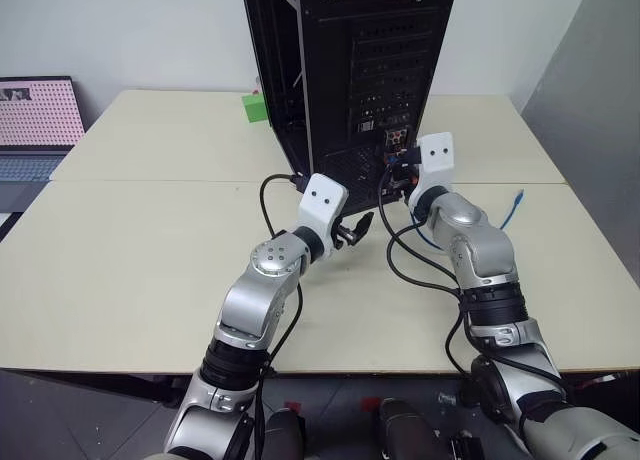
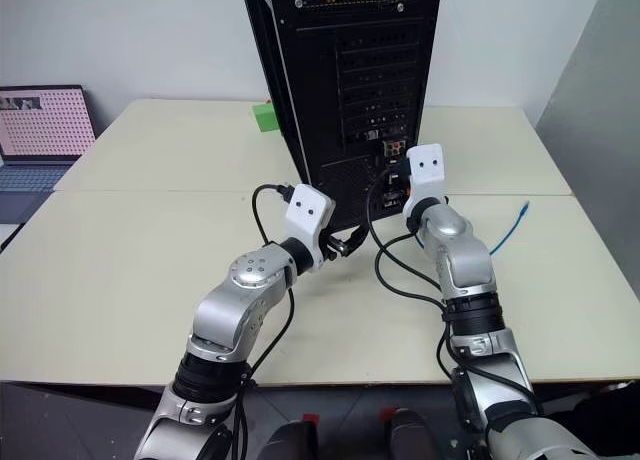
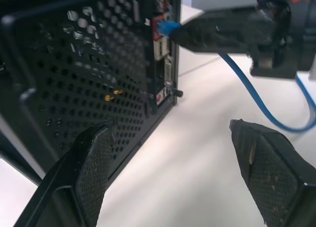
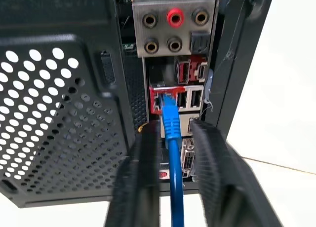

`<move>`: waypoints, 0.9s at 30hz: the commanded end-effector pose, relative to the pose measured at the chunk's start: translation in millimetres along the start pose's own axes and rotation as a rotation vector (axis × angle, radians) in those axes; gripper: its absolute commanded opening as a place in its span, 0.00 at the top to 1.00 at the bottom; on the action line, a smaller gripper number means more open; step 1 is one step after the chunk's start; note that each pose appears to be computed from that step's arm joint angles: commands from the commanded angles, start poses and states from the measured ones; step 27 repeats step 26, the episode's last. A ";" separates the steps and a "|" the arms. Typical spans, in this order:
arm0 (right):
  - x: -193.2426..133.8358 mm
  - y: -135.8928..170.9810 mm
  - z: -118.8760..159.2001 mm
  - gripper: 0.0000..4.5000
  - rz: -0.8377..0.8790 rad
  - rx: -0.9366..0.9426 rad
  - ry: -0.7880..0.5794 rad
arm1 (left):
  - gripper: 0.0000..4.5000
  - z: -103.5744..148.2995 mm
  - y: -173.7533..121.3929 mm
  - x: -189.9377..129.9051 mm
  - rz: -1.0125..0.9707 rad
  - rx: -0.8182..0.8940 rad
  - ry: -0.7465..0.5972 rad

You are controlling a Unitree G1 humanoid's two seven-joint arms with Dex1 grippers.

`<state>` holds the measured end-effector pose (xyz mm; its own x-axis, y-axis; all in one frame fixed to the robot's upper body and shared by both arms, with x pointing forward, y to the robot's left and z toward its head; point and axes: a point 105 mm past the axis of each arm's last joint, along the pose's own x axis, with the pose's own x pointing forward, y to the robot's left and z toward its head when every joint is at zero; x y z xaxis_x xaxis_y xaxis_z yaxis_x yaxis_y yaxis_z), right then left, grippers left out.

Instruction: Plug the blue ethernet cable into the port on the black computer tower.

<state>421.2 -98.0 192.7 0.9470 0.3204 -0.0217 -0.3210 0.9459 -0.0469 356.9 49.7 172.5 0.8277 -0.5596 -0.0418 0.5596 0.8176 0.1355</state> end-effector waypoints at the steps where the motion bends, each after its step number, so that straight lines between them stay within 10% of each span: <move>1: -10.0 -2.9 14.1 0.54 0.030 -0.005 -0.051 | 0.13 15.3 3.7 -2.2 0.012 0.060 -0.042; 12: -64.7 -5.0 27.2 0.01 0.260 -0.086 -0.104 | 0.13 10.8 29.3 -16.3 0.058 0.146 -0.023; 27: -108.3 -49.7 40.5 0.00 0.284 -0.132 -0.154 | 0.13 11.3 52.0 -49.0 -0.028 0.087 0.042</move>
